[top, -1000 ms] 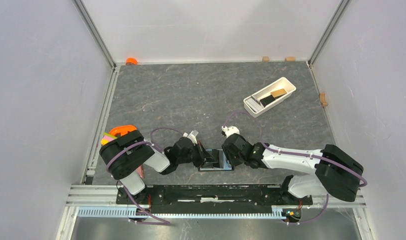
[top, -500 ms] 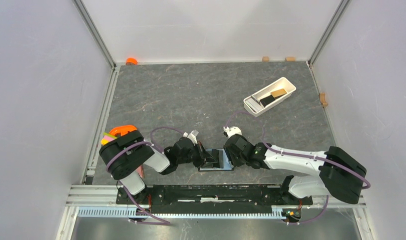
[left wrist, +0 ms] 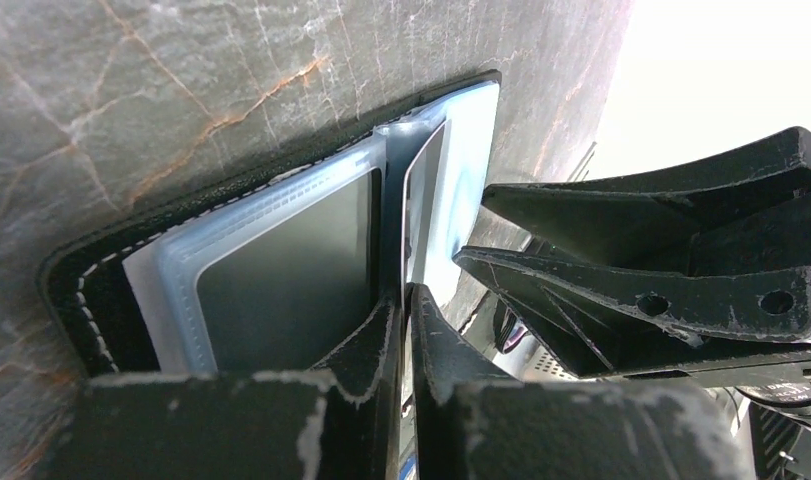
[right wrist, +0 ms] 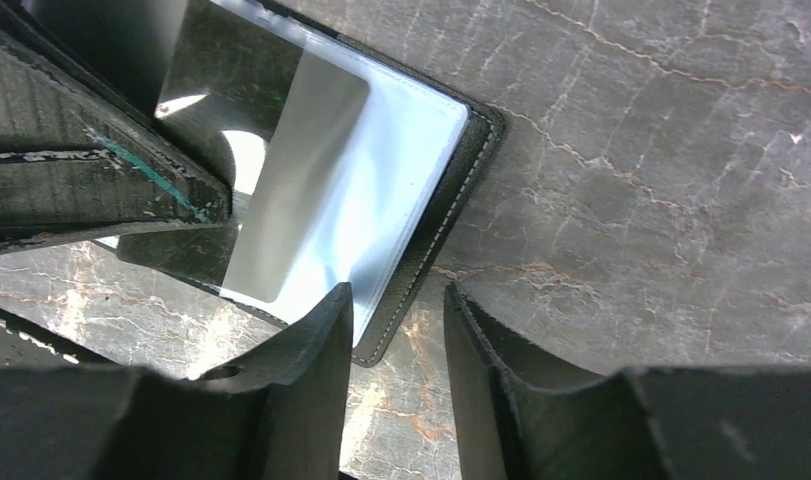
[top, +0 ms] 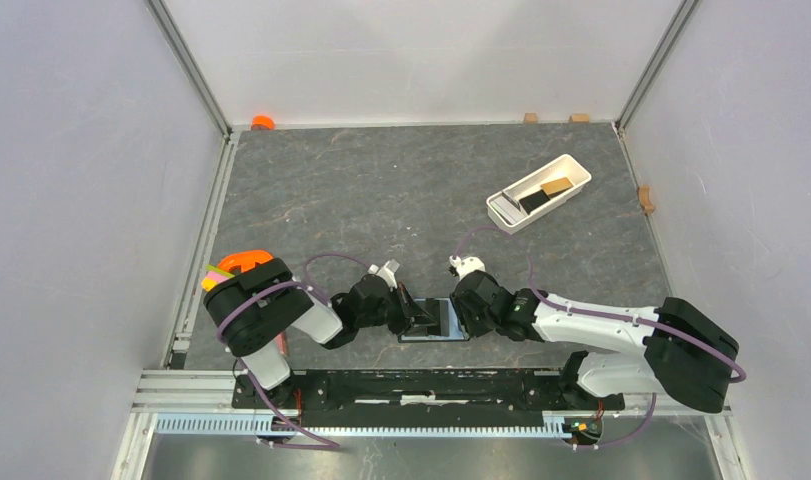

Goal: Put the credit cards into the card holder
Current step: Insert the credit card into the card holder.

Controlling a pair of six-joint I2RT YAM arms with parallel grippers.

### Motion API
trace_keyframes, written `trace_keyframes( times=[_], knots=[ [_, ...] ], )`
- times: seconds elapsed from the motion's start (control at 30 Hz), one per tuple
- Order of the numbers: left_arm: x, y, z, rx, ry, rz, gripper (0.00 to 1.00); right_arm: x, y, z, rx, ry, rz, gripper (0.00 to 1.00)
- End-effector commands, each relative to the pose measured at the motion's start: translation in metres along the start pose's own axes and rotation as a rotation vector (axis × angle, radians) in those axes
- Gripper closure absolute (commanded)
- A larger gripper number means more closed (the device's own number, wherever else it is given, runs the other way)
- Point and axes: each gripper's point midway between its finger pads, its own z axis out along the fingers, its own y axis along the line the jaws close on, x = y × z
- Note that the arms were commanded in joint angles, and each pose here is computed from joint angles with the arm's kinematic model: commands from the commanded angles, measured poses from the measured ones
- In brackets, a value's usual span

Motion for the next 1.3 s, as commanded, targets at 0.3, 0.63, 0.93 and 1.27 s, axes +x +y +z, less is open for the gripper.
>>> trace_keyframes(
  times=[0.3,0.63,0.93,1.27],
  knots=[
    [0.006,0.03,0.005,-0.171,0.022,0.108,0.75,0.007,0.004,0.007,-0.026,0.007,0.015,0.71],
    [-0.011,0.019,-0.014,-0.272,-0.01,0.248,0.53,0.008,-0.004,0.005,0.009,0.007,0.015,0.71],
    [-0.018,-0.002,-0.024,-0.247,-0.029,0.31,0.47,0.008,-0.004,0.006,0.009,0.007,0.015,0.71],
    [-0.005,0.004,-0.004,-0.19,0.028,0.258,0.48,0.009,-0.004,0.005,0.01,0.005,0.026,0.63]
  ],
)
